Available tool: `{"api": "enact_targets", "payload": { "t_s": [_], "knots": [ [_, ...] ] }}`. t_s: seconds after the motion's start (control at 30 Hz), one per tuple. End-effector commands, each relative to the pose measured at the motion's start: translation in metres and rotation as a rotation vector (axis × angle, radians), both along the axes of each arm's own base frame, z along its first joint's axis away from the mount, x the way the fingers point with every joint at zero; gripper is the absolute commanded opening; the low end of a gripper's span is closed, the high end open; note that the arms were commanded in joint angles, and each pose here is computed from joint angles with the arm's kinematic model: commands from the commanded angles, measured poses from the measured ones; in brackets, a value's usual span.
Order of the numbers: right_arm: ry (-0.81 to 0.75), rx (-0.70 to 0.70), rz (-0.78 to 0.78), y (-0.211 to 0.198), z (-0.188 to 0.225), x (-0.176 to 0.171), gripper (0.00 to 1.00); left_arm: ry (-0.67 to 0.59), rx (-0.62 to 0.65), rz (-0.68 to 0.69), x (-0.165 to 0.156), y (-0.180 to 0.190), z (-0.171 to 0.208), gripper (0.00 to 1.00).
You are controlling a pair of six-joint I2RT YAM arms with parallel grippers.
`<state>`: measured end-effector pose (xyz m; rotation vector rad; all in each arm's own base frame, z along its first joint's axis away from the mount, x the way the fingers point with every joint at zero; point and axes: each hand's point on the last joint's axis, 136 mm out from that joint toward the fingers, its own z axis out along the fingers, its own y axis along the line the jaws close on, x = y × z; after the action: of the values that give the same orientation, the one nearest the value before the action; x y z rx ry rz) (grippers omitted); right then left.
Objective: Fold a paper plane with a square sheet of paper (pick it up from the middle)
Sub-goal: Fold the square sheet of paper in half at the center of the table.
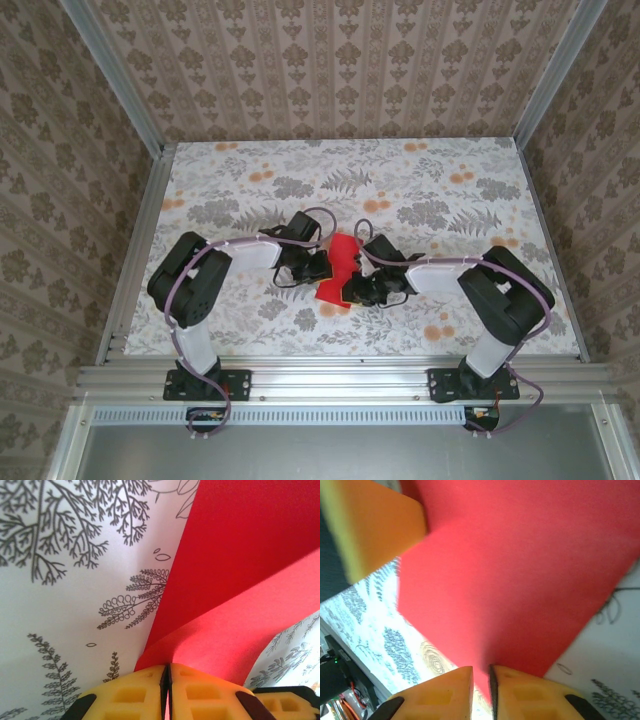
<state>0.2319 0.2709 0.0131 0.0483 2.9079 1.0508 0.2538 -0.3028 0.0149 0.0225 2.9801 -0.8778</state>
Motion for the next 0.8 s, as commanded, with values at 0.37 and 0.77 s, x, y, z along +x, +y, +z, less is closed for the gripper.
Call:
{"api": "enact_targets", "payload": {
  "t_s": [0.37, 0.77],
  "knots": [
    [0.046, -0.027, 0.0, -0.009, -0.008, -0.021, 0.2, 0.097, 0.183, 0.013, -0.026, 0.032, -0.043, 0.12],
    [-0.161, -0.041, -0.058, -0.011, 0.049, 0.03, 0.21, 0.09, 0.181, 0.006, -0.025, 0.031, -0.04, 0.12]
  ]
}}
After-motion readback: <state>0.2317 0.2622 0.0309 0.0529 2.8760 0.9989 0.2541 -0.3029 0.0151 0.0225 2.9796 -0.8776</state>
